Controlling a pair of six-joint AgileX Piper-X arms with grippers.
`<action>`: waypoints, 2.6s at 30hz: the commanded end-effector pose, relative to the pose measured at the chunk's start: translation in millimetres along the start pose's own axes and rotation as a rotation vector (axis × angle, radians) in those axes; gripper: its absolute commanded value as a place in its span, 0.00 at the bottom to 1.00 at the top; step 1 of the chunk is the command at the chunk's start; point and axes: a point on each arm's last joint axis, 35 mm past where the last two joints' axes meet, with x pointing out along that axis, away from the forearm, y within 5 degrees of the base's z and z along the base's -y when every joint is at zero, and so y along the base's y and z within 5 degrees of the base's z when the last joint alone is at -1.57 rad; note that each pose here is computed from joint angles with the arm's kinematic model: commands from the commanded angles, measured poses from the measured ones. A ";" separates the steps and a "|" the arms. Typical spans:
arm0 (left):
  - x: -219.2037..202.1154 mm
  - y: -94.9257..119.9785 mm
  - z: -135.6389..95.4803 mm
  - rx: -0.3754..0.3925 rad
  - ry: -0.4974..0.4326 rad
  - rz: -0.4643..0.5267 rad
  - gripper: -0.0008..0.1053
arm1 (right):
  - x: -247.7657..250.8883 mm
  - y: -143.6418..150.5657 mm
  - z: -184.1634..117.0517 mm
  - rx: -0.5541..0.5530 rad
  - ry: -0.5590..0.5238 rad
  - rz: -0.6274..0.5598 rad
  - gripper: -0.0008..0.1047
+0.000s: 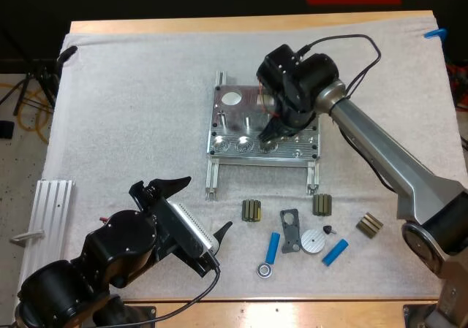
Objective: Load cells from left to right
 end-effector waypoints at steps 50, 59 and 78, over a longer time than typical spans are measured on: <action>-1.2 0.0 2.1 -0.013 -0.019 0.015 0.84 | 26.9 1.1 2.2 -0.007 0.068 0.061 0.01; -1.2 0.0 2.1 -0.013 -0.019 0.015 0.84 | 27.0 0.9 3.0 -0.006 0.061 0.061 0.01; -1.2 0.0 2.1 -0.013 -0.019 0.015 0.84 | 42.4 -1.5 16.7 0.034 -0.022 0.043 0.01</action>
